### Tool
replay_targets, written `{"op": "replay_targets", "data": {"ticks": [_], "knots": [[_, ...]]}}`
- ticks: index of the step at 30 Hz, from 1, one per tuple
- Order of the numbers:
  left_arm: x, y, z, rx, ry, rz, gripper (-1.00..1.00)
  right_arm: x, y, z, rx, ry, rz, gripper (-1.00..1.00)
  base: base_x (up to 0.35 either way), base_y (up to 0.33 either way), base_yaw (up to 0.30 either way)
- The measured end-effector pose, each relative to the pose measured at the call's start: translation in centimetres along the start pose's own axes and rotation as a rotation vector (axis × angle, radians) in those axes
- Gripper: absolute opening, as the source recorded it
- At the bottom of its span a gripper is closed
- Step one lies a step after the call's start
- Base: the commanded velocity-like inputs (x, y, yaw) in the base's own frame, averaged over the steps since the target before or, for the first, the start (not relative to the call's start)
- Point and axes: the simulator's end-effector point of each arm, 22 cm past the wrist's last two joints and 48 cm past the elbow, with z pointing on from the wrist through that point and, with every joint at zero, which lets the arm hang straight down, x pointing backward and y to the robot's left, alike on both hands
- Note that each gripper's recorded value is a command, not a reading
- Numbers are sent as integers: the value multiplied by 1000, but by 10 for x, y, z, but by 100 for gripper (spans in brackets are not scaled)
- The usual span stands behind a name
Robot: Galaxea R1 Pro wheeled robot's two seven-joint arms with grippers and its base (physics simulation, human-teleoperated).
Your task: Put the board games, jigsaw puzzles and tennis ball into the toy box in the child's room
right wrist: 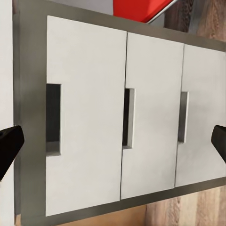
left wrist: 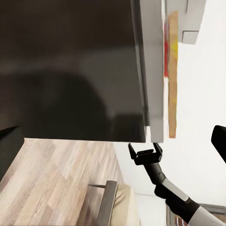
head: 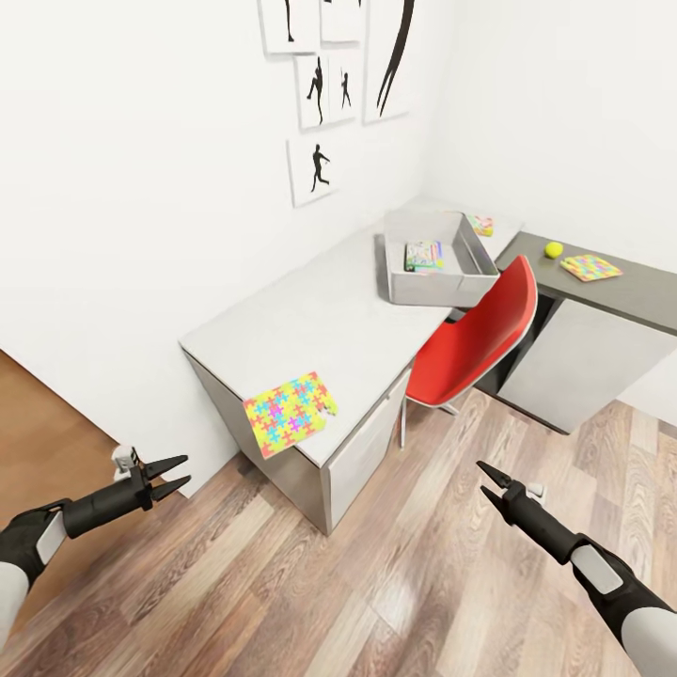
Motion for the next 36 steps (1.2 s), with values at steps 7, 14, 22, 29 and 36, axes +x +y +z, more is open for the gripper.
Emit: {"op": "replay_targets", "data": {"ticks": [7,14,22,29,36], "knots": [[3,5,7,9,3,-1,100,2,-6,4,1,1,1,100,0,0,0],[10,3,17,27,13,-10,100,3,-6,4,2,2,2,100,0,0,0],[26,-3,40,62,34,-28,100,2,-7,3,4,1,2,100,27,-13,0],[28,-3,43,65,37,-31,100,1,-7,3,4,0,1,100,91,-76,0],[29,-3,44,65,38,-30,100,2,-7,3,3,0,0,100,20,-18,0]]}}
